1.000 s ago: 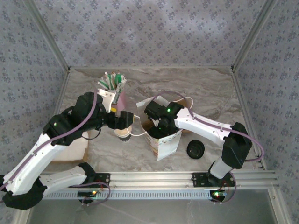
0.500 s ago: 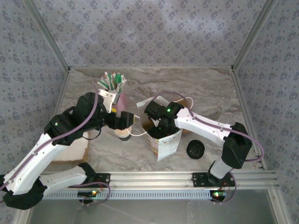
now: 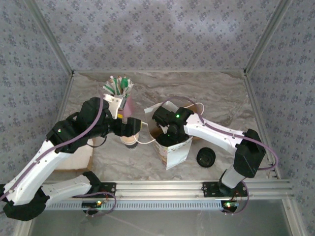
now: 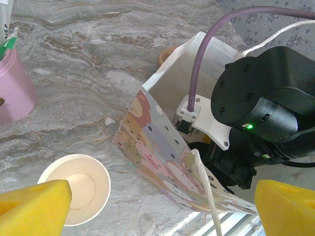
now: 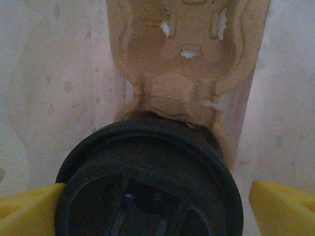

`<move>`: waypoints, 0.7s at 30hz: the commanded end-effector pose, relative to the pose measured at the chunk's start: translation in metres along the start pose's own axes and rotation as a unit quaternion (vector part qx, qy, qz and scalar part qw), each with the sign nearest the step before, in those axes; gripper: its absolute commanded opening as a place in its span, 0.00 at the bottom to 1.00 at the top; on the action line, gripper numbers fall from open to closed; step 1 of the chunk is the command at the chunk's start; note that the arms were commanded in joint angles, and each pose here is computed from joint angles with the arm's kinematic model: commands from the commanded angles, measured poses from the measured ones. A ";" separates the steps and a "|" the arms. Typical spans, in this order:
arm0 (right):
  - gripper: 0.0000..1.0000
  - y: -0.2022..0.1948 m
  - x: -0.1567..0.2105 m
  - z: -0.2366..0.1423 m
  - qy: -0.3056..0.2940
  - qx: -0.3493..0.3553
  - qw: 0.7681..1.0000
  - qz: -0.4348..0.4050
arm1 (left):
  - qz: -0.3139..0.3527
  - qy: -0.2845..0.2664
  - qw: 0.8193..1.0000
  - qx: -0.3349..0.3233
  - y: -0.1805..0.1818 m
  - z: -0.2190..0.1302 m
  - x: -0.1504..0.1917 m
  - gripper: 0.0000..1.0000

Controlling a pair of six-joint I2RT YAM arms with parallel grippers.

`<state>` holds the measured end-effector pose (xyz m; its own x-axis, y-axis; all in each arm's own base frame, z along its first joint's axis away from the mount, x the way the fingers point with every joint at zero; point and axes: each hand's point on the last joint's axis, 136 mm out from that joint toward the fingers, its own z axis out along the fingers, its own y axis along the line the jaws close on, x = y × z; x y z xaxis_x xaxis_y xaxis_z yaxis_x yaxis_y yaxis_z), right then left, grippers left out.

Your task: Pack the takeout coffee

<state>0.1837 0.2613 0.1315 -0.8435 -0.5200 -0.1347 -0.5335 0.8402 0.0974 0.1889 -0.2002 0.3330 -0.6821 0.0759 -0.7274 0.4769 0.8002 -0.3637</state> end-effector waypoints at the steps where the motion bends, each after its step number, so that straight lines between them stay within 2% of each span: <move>1: 0.95 -0.006 0.008 -0.008 0.010 0.018 1.000 0.003 | -0.001 -0.014 1.000 0.007 -0.004 0.000 -0.006 0.96; 21: 0.96 -0.004 0.004 -0.015 0.001 0.014 1.000 0.003 | -0.002 -0.013 1.000 0.008 -0.004 0.000 -0.006 0.95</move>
<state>0.1827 0.2580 0.1344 -0.8444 -0.5211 -0.1244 -0.5324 0.8421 0.0865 0.1892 -0.2005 0.3334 -0.6811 0.0743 -0.7284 0.4772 0.7996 -0.3645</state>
